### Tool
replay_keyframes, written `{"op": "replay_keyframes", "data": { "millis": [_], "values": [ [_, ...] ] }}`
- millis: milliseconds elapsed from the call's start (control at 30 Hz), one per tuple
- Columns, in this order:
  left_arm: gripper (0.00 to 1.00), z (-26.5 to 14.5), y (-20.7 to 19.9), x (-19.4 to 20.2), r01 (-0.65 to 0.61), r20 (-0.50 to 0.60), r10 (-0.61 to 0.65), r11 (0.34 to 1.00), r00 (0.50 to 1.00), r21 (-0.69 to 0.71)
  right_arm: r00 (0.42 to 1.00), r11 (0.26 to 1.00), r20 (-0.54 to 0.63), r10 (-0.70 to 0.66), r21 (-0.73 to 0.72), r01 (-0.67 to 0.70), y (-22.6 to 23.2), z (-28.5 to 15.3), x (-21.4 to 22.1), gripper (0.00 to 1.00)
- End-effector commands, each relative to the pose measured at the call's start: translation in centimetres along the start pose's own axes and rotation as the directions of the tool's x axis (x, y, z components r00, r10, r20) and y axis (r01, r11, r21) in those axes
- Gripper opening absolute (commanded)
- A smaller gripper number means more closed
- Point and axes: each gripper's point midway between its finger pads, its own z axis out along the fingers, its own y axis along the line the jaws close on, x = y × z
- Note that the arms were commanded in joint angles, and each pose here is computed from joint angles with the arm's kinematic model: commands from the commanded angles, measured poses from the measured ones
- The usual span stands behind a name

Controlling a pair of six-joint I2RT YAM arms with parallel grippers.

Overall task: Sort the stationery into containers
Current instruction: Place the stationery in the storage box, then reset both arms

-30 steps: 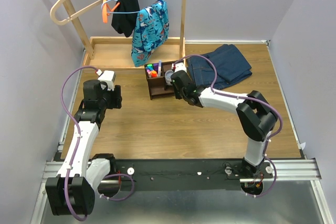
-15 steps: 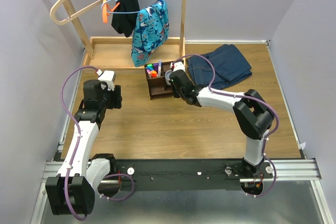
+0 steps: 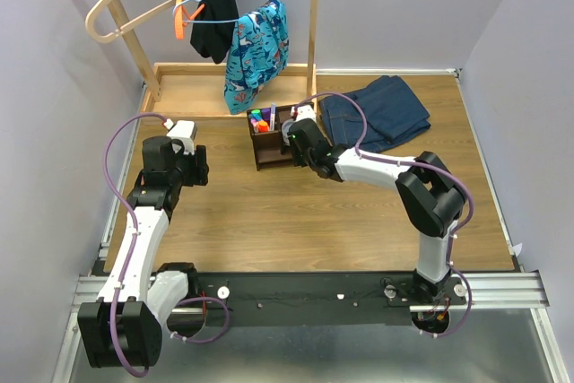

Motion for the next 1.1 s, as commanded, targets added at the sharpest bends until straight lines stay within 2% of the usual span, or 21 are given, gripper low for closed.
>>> {"op": "replay_keyframes", "data": {
  "millis": [0,267,367,400,567,633,733,800,867,900,967,1000,1033,1067],
  "values": [
    [0.69,-0.4,-0.3,-0.6,0.013,0.023,-0.013,1.0,1.0,0.017,0.998,1.0,0.054,0.029,0.007,-0.03,-0.2,-0.3,-2.0,0.45],
    [0.69,-0.9,-0.4,-1.0,0.003,0.031,-0.004,1.0,1.0,0.02,0.998,1.0,0.051,0.022,-0.004,-0.022,-0.8,-2.7,-2.3,0.48],
    [0.69,-1.0,-0.7,-1.1,0.0,0.036,-0.002,0.999,0.999,0.034,0.999,1.0,0.036,0.006,-0.015,-0.005,-1.5,-4.6,-1.7,0.48],
    [0.69,-1.1,-0.8,-1.3,-0.002,0.041,0.001,0.999,0.999,0.038,1.0,1.0,0.003,-0.017,-0.009,0.017,-2.1,-5.1,-0.1,0.48],
    [0.69,-1.1,-1.8,-2.3,-0.005,0.066,-0.001,0.995,0.998,0.097,0.995,0.994,-0.011,-0.098,-0.057,0.098,-3.6,-9.5,1.5,0.58],
    [0.7,-1.0,-2.0,-2.8,-0.004,0.068,-0.003,0.994,0.998,0.112,0.99,0.99,-0.039,-0.138,-0.028,0.137,-5.2,-10.7,2.8,0.61],
    [0.72,-0.7,-2.2,-3.8,0.007,0.066,-0.015,0.993,0.998,0.122,0.994,0.993,-0.041,-0.1,0.062,0.102,-9.4,-12.0,2.2,0.65],
    [0.99,-0.3,-2.2,-3.9,0.015,0.048,-0.022,0.992,0.999,0.128,0.999,0.987,-0.041,0.002,0.159,0.005,-14.5,-11.8,1.2,0.67],
    [0.99,-0.1,-2.4,-4.4,0.025,0.043,-0.031,0.991,0.999,0.133,0.991,0.961,-0.018,0.136,0.244,-0.128,-20.2,-11.6,0.0,0.7],
    [0.99,0.2,-2.5,-4.4,0.03,0.035,-0.035,0.99,0.999,0.139,0.985,0.952,-0.016,0.173,0.259,-0.163,-21.6,-11.4,-0.1,0.71],
    [0.99,0.4,-2.5,-4.7,0.042,0.036,-0.047,0.989,0.998,0.142,0.974,0.955,-0.064,0.216,0.219,-0.198,-23.2,-10.9,0.1,0.73],
    [0.99,0.6,-2.5,-4.6,0.048,0.025,-0.052,0.989,0.998,0.142,0.968,0.953,-0.109,0.225,0.233,-0.195,-23.7,-11.0,0.4,0.8],
    [0.99,0.7,-2.5,-4.8,0.05,0.027,-0.055,0.988,0.998,0.144,0.966,0.948,-0.1,0.238,0.24,-0.209,-23.9,-11.3,0.4,0.82],
    [0.99,0.9,-2.5,-4.8,0.051,0.025,-0.055,0.988,0.998,0.143,0.968,0.944,-0.086,0.237,0.255,-0.209,-24.3,-11.9,0.2,0.88]
  ]
}}
